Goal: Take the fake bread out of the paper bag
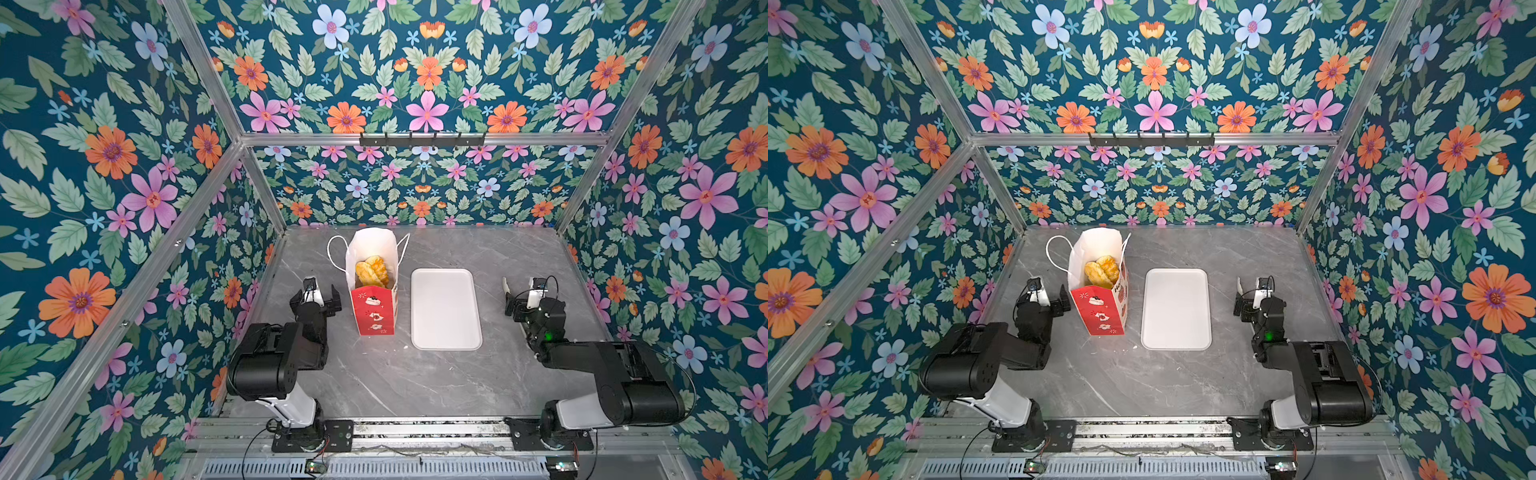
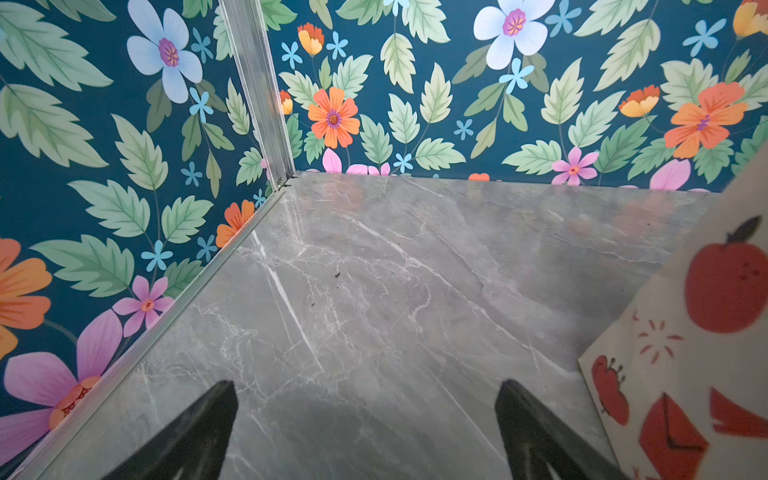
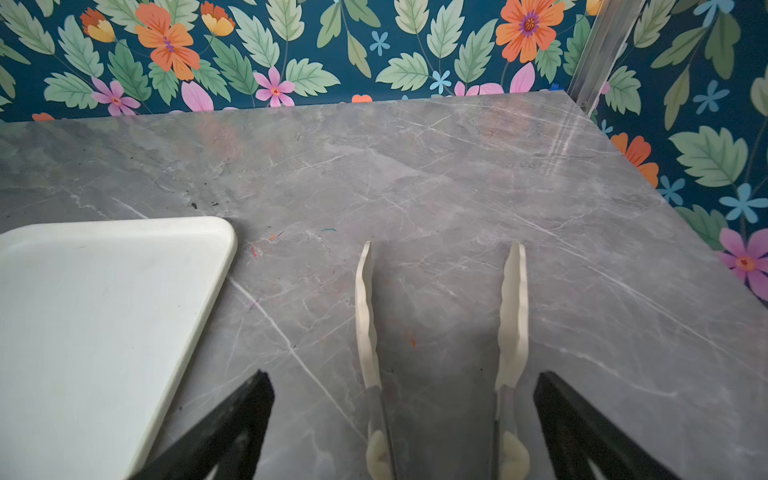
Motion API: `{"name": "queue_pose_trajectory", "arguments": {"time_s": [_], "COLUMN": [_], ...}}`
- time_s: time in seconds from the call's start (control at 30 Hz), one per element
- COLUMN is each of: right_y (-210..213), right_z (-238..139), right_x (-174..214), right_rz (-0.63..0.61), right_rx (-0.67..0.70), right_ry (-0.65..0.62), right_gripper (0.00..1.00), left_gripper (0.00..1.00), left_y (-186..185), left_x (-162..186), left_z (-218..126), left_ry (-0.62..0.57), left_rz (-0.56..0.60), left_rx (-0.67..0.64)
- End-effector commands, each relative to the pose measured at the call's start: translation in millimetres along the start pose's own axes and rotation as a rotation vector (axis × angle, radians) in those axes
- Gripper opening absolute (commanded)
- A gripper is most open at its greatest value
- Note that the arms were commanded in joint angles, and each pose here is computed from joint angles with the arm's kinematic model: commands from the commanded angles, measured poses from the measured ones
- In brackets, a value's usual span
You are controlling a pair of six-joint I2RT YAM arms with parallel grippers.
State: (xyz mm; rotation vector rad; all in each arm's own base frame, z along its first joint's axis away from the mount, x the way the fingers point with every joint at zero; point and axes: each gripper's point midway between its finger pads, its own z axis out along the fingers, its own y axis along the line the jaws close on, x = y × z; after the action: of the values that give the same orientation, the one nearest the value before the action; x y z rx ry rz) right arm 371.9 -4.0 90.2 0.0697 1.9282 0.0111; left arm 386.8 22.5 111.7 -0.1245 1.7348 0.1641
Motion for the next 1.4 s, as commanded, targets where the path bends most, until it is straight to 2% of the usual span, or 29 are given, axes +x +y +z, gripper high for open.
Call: {"name": "queue_pose_trajectory", "arguments": {"time_s": [0.0,1.07,1.17,1.27,1.37], "right_y": [1.2,-0.9,-7.5,-7.4,5.0], "right_z": [0.1,1.3,-4.7,-13.2,-18.4], "right_x": [-7.5,-7.6,-21.2,-38.9,-64.1], "right_rz": [0.003,0.013,0.017,0.004,-0.023], "right_rx": [-0.006,-0.005,0.046,0.079,0.096], "right_ry": [-0.025,-0.017,-0.033,-0.013,-0.03], "right_gripper": [0.99,0.99,0.99,0.99,0.99], "left_gripper": [1.0,1.0,1.0,1.0,1.0], "left_y": [-4.8,-2.1,10.8,13.9,20.3], "left_x": [-3.6,-3.7,-16.3,-39.8,-81.0], "left_z": [0.0,0.4,-10.9,-21.7,-37.8], "left_ry": [-0.012,-0.011,-0.056,-0.081,-0.162], "left_rz": [0.008,0.0,-0.033,-0.036,-0.076], "left_rx": [0.032,0.026,-0.034,-0.041,-0.066]}}
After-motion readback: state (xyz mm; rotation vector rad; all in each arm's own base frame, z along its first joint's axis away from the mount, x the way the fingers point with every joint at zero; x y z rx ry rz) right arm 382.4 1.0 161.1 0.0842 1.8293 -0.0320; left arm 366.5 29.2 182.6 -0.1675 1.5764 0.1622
